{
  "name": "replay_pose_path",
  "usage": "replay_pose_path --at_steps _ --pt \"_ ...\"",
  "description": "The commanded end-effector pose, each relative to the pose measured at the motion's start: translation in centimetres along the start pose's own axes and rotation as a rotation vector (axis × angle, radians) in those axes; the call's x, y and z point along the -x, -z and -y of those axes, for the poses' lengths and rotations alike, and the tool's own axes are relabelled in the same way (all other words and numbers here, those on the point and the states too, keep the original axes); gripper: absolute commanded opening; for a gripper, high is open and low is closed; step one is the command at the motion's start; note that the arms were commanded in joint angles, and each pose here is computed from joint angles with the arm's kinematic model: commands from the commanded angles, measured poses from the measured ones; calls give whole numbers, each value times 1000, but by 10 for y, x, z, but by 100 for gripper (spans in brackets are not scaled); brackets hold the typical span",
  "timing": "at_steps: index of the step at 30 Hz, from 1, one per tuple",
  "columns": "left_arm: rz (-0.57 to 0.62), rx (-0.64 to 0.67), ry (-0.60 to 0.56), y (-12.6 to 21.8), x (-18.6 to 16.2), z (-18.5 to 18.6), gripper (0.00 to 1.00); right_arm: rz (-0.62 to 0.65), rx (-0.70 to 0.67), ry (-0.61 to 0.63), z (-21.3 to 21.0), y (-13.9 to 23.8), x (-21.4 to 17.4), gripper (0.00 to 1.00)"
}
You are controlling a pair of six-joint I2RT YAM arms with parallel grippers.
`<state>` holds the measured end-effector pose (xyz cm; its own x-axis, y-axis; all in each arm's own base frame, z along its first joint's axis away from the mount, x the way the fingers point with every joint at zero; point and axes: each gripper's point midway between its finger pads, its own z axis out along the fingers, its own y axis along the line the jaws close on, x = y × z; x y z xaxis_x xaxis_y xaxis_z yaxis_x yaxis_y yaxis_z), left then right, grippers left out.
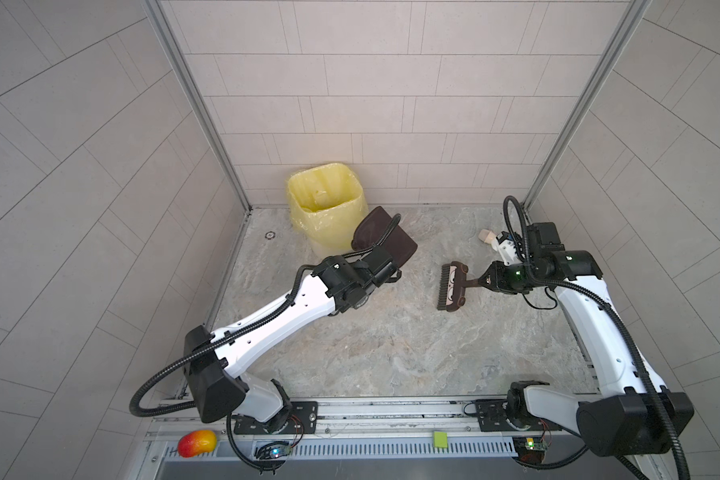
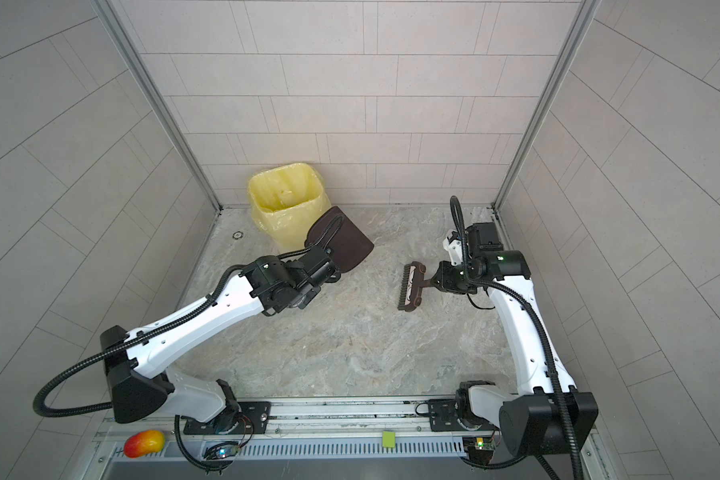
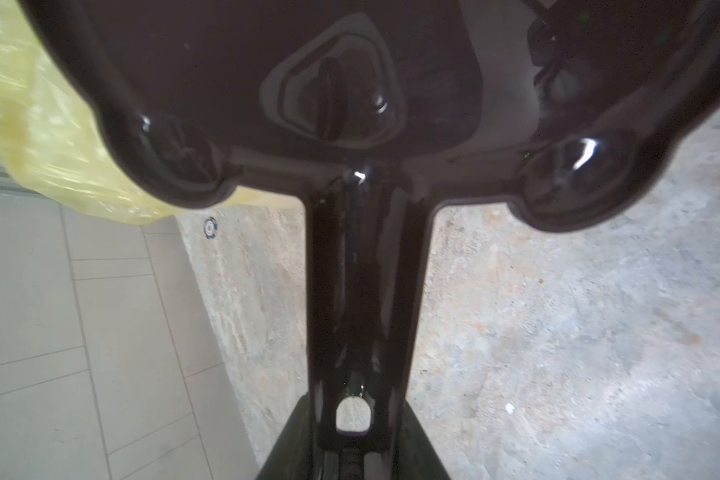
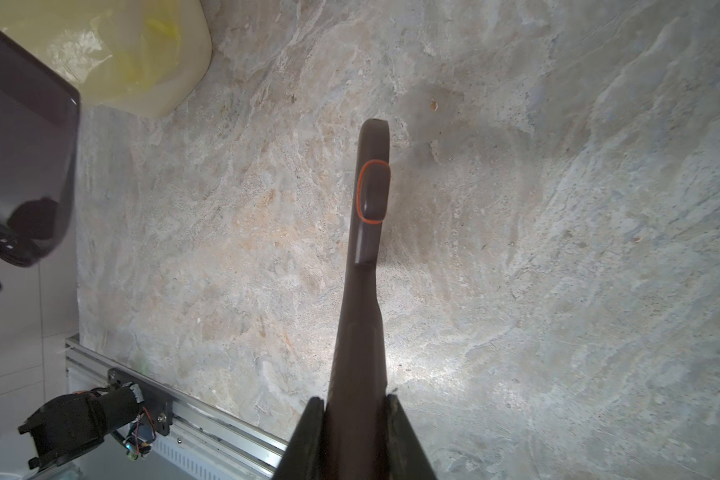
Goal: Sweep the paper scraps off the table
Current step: 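Bring the dustpan down to the table center while the right lowers the brush beside it, then release the brush with the right gripper and set down the dustpan with the left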
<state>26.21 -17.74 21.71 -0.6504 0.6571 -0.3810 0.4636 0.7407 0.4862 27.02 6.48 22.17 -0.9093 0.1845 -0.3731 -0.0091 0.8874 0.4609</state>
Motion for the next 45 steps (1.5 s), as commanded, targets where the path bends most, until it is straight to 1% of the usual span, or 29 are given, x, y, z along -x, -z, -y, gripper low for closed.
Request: replay_pose_path --at_steps 1,5,11,16,24,30,35,37,43,45 --pt "13 -88 112 1 -10 18 0 59 107 -63 -10 -2 15 0" --pt "10 -135 136 -9 -21 36 0 86 173 -114 -9 -10 28 0" --pt "17 -181 154 -21 -32 54 0 143 210 -192 2 -30 37 0" --pt "21 -202 166 -28 -37 65 0 140 226 -268 13 -52 27 0" --pt "30 -224 181 -35 -41 73 0 112 199 -326 30 -69 0 1" --pt "31 -225 192 -37 -45 74 0 101 168 -372 44 -76 -13 30" --pt "29 -223 198 -38 -51 73 0 83 135 -384 53 -79 -25 51" --pt "25 -226 201 -40 -54 74 0 66 114 -400 58 -82 -32 56" --pt "18 -231 203 -42 -58 77 0 25 37 -452 75 -89 -51 61" --pt "13 -235 204 -45 -59 79 0 1 -17 -466 85 -89 -59 66"
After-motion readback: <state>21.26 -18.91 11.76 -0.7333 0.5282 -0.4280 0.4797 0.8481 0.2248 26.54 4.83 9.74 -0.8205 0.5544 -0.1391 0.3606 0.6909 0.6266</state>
